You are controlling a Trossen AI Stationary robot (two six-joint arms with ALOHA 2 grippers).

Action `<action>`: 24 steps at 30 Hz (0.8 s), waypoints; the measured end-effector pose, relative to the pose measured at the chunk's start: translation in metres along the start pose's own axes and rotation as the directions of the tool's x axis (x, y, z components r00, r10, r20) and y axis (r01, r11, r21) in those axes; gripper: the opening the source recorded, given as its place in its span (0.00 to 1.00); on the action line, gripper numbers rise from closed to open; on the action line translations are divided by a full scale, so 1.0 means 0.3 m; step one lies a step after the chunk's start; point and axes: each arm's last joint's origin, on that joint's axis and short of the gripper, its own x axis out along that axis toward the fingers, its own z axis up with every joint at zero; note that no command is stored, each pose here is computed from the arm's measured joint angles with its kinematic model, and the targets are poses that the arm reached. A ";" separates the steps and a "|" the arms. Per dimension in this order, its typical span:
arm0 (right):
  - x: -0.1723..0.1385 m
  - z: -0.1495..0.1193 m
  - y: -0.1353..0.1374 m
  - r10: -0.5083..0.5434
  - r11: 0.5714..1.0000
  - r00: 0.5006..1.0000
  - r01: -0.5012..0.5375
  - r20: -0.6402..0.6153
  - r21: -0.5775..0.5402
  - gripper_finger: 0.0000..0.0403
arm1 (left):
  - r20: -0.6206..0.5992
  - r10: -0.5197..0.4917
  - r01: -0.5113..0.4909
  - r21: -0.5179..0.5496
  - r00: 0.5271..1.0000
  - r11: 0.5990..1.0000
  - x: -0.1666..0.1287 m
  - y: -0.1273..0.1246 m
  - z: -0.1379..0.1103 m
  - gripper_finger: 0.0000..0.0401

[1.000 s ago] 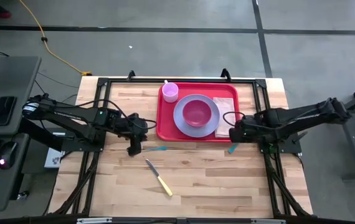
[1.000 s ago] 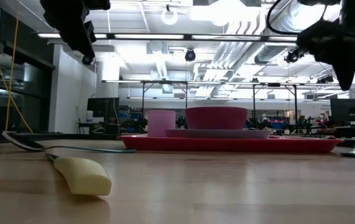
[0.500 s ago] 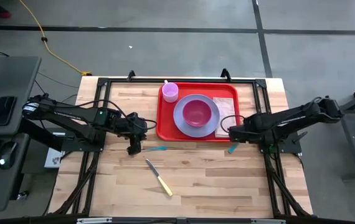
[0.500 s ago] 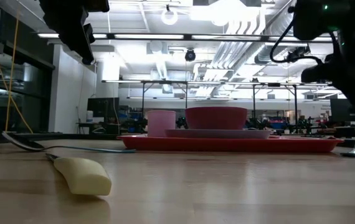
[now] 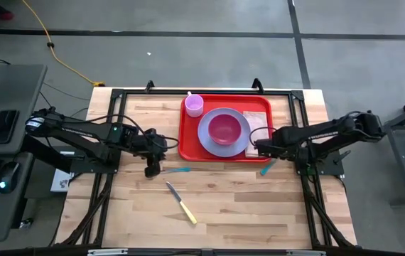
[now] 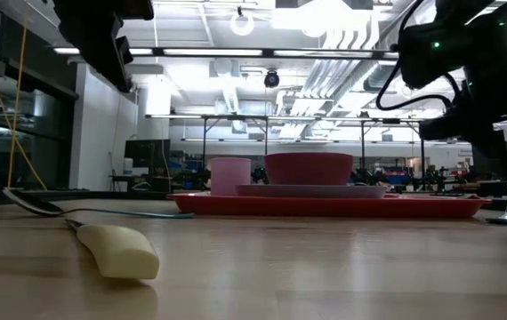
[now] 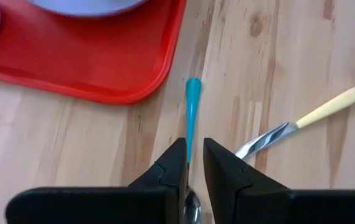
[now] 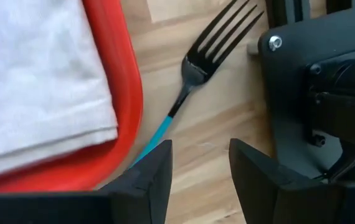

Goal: Set up tray
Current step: Put the blue fork on top of the napkin to the right of the purple plate in the red tray

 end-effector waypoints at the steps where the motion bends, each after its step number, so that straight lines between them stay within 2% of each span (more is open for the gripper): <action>1: -0.001 0.005 0.001 0.003 1.000 1.000 -0.003 0.000 0.008 0.34 | -0.008 0.003 -0.003 0.002 1.000 1.000 0.000 0.001 -0.003 0.21; 10: 0.002 0.034 0.006 0.002 0.998 1.000 -0.002 0.011 0.057 0.34 | -0.069 0.024 -0.021 0.036 0.997 0.999 -0.001 0.008 -0.022 0.21; 15: 0.004 0.054 0.010 0.000 0.996 1.000 -0.002 0.022 0.088 0.34 | -0.065 0.100 -0.097 0.039 0.993 0.994 -0.006 0.019 -0.028 0.21; 20: 0.002 0.086 0.005 -0.001 0.996 0.998 -0.005 0.066 0.088 0.34 | -0.064 0.159 -0.161 -0.034 0.985 0.986 -0.032 0.074 -0.032 0.21; 24: -0.017 0.109 -0.014 0.046 0.992 0.997 -0.053 0.066 0.117 0.34 | -0.037 0.155 -0.157 -0.060 0.987 0.986 -0.061 0.127 -0.029 0.21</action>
